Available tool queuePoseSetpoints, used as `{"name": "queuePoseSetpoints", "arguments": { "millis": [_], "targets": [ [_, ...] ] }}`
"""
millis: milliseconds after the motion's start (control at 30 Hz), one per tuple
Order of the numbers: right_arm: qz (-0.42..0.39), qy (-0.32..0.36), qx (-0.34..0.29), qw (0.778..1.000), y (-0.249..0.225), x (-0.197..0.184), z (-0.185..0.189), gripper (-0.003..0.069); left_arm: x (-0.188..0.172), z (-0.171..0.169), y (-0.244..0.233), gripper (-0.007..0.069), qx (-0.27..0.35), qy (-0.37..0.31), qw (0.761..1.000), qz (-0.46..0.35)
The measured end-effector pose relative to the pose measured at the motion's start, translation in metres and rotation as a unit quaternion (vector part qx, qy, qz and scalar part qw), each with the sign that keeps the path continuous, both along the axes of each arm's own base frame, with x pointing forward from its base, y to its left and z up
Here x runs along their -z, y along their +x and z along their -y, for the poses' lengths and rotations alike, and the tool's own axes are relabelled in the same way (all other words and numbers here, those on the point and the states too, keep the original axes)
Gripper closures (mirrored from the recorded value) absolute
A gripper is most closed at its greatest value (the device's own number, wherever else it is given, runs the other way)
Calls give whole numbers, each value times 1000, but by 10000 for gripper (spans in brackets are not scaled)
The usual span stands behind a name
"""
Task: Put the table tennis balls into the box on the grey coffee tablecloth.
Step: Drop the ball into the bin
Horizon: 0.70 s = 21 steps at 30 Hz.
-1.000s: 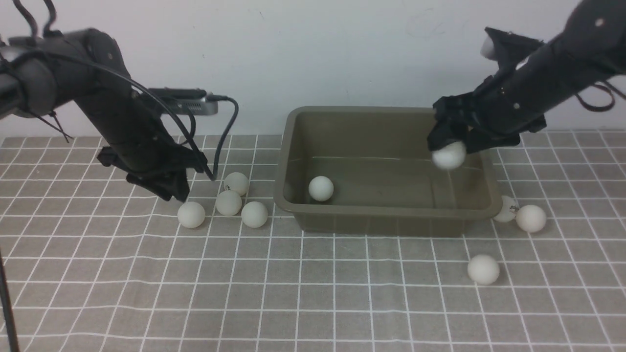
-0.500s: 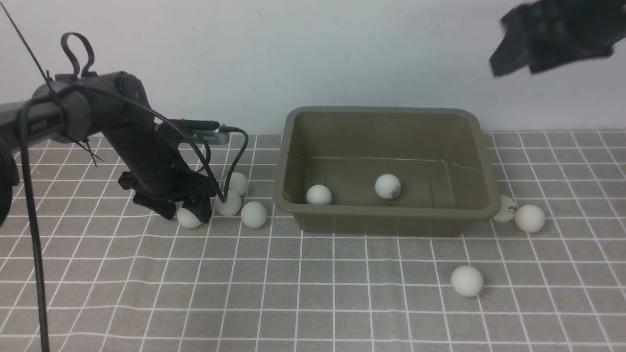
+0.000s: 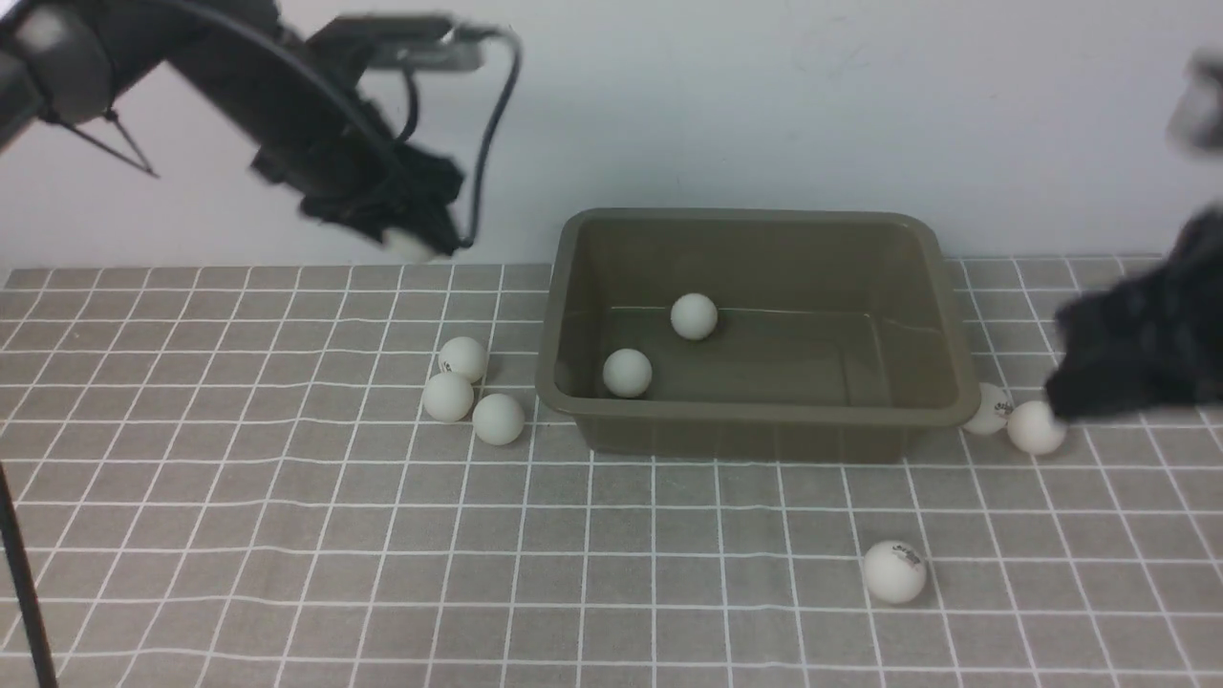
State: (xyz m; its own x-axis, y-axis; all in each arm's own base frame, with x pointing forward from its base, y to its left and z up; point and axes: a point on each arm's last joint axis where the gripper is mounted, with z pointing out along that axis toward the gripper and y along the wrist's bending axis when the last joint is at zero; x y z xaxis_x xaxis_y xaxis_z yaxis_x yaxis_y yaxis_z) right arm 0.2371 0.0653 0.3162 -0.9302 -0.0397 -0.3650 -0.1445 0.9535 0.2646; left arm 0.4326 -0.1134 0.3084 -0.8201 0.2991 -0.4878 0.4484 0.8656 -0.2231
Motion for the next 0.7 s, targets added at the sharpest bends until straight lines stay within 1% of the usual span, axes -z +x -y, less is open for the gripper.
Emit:
{"name": "queuePoseSetpoints", "arguments": {
  "millis": [33,67,133,200,267,300,333,367,400,467,500,533,600,667,700],
  "targets": [
    [4,1,0,1000,0,0,-1,528,0,3,-1,279,3,0,1000,0],
    [-10,-3,-3,1000,-2,22,-5,501,1,22,-4,279,31,-2,999,8],
    [-10,-7,-13,1000,-2,41,-12,454,8,46,-7,279,61,2,998,10],
    [-11,-14,-26,1000,0,60,-22,386,23,68,-9,279,87,16,996,4],
    [-8,-24,-37,999,6,76,-30,310,40,85,-9,276,99,30,995,-6],
    [-7,-28,-41,999,10,84,-34,271,51,91,-9,257,100,37,994,-15],
    [-7,-30,-42,999,14,88,-37,248,56,95,-8,235,102,40,994,-19],
    [-6,-32,-42,999,19,97,-40,212,61,98,-8,202,101,43,994,-22],
    [-9,-35,-40,999,25,107,-42,168,66,101,-8,146,102,45,993,-25],
    [-15,-41,-38,998,32,121,-44,133,69,103,-7,56,100,46,994,-28],
    [-20,-44,-36,998,35,129,-45,120,67,102,-7,23,95,47,994,-28],
    [-24,-47,-35,998,38,136,-46,115,63,101,-5,7,90,47,994,-28],
    [-30,-50,-32,998,42,146,-47,114,54,96,-3,0,74,47,996,-29],
    [-40,-55,-31,997,46,159,-48,141,39,89,1,49,54,45,997,-31],
    [-44,-57,-32,997,46,163,-48,178,28,81,4,127,42,42,998,-29]
  ]
}}
